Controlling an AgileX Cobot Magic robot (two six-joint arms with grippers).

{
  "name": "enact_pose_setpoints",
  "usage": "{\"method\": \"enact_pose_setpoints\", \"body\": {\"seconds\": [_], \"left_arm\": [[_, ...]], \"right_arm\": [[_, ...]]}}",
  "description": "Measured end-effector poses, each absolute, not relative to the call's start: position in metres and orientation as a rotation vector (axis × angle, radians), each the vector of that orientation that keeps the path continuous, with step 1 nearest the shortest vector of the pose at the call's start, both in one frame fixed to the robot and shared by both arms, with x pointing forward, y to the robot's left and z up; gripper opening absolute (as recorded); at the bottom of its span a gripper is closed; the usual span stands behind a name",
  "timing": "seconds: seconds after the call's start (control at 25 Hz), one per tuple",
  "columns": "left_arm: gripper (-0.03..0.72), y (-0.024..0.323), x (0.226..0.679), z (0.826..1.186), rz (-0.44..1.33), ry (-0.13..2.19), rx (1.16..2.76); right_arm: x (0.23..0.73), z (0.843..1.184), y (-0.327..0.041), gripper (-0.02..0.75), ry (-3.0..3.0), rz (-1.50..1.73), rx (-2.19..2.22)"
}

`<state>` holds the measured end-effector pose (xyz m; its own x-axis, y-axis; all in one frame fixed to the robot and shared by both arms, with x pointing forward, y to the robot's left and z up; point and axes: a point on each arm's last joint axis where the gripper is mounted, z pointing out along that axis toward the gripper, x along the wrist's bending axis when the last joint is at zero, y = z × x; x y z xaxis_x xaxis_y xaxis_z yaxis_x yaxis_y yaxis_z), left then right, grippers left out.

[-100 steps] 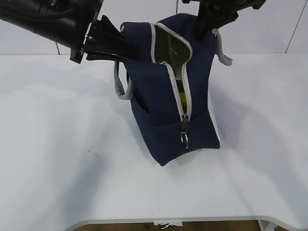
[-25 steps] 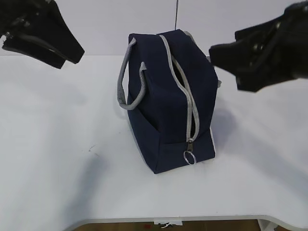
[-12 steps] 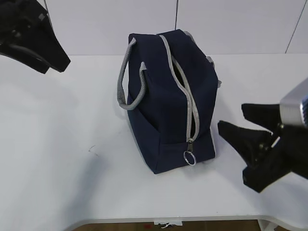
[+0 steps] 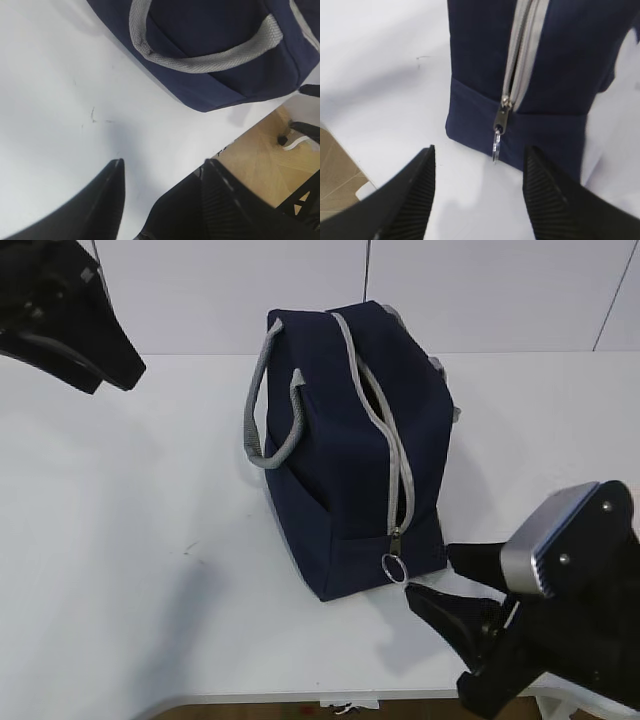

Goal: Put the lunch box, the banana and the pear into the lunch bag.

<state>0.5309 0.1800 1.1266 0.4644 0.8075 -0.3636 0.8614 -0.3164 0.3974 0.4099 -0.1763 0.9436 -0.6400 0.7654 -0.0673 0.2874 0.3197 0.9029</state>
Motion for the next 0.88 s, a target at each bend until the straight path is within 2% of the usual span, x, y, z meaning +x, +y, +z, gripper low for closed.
{"method": "enact_pose_setpoints", "body": {"seconds": [0.88], "left_arm": [[0.379,0.18,0.531,1.127,-0.135,1.396,2.168]], "right_arm": [[0.431,0.898,-0.165,0.435,2.009,1.375,1.079]]}}
